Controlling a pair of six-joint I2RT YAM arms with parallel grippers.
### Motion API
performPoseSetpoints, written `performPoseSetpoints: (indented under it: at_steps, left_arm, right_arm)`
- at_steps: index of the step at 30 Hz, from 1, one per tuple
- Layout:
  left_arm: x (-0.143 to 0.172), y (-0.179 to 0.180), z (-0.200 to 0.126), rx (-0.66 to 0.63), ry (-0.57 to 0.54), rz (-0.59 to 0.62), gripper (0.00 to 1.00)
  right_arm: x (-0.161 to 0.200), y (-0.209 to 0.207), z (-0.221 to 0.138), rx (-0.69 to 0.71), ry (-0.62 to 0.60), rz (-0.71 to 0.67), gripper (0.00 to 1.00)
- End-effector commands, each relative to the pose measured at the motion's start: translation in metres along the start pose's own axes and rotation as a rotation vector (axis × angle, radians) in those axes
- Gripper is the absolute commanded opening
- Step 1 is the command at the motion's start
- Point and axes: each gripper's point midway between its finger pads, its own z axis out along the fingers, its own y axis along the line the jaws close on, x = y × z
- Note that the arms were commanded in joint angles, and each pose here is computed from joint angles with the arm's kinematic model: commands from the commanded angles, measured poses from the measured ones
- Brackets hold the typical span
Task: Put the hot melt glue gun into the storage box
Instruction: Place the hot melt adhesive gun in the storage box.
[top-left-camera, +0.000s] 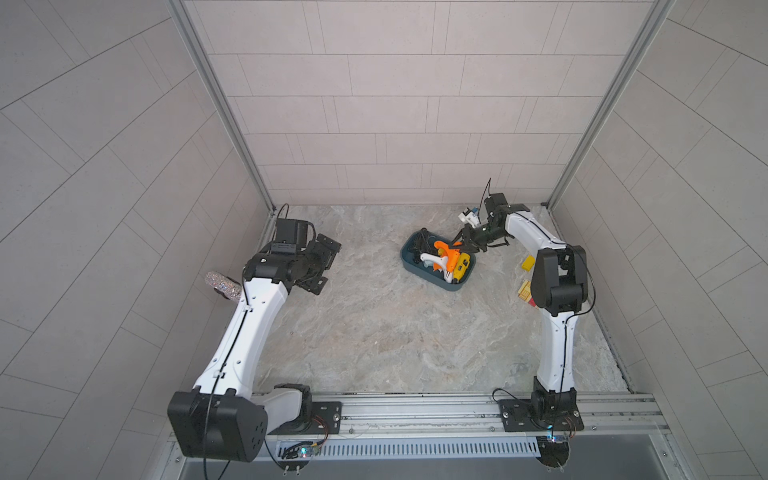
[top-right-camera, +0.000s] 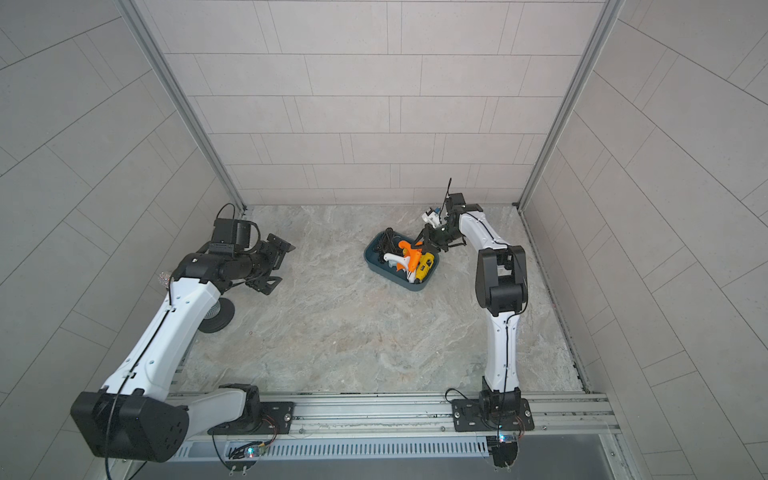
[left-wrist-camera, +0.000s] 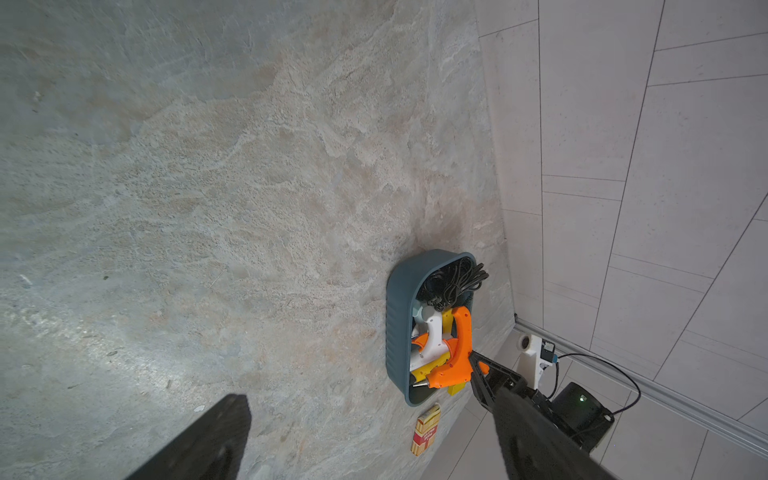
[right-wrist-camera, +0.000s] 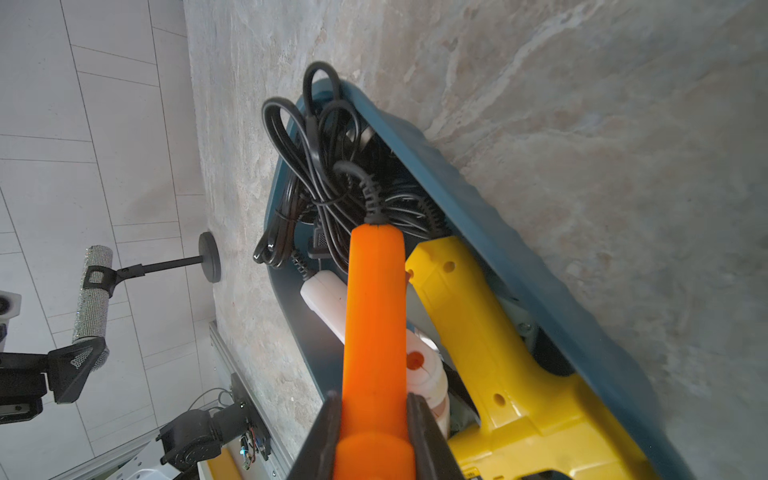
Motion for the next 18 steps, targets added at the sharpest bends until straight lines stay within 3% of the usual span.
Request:
performPoseSetpoints:
  at_steps: [1,12,18]
  left_arm:
    - [0.003,0.006,-0.004,-0.007,0.015,0.026,1.00]
    - [0.003,0.005,-0.002,0.006,0.024,0.030,1.00]
    - [0.001,0.003,-0.006,0.017,0.011,0.035,1.00]
  right_arm:
    - [0.024,-0.042,0.015,0.144,0.102,0.060,0.21]
    - [0.029,-0.046,0.010,0.213,0.099,0.052,0.55]
    - [0.024,-0.033,-0.008,0.236,0.057,0.037,0.63]
